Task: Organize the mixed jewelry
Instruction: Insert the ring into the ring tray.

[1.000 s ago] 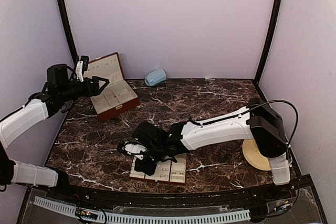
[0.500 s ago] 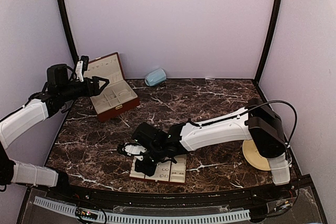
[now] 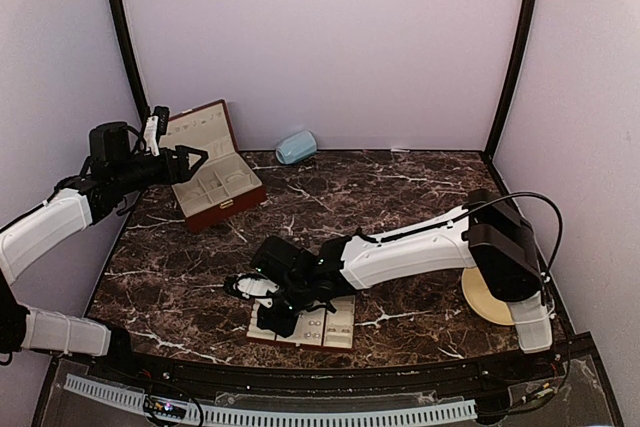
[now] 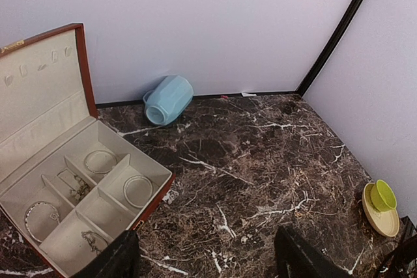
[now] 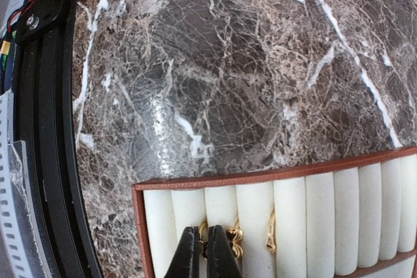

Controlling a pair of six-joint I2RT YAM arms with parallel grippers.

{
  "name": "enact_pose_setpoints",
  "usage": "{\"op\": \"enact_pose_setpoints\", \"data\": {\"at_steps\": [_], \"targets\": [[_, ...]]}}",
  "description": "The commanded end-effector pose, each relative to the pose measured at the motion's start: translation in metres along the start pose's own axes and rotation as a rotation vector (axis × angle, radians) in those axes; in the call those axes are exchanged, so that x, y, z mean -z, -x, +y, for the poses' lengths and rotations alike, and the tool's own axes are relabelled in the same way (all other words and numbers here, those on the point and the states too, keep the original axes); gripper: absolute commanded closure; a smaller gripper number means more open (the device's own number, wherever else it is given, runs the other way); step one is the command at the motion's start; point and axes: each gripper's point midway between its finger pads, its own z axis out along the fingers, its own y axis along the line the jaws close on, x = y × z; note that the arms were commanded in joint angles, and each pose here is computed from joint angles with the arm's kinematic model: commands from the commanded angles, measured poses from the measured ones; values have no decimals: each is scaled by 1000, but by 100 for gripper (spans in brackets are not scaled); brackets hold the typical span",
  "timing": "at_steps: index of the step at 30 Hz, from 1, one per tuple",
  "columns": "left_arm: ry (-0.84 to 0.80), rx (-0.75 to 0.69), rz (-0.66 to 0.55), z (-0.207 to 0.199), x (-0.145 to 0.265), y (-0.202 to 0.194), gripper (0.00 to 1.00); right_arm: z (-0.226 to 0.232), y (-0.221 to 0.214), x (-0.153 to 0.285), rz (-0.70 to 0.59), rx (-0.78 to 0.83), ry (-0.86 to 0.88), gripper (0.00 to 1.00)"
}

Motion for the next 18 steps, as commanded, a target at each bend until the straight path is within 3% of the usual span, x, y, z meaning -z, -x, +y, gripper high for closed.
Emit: {"op": "enact_pose_setpoints", "data": {"at_steps": [1,6,12,18], "targets": [[-6,-15,-4,-1,3,2,26,0,-12,-13,43,-7,-9,100],[-6,-17,-6,-2,3,2,26,0,-3,-5,21,-7,-18,99],[-14,-18,-6,-3,3,3,26,6,20,13,-48,-3,-6,74],[-14,-20,-8,-3,4,3,26,11,36,30,-110,-17,8,64]]}}
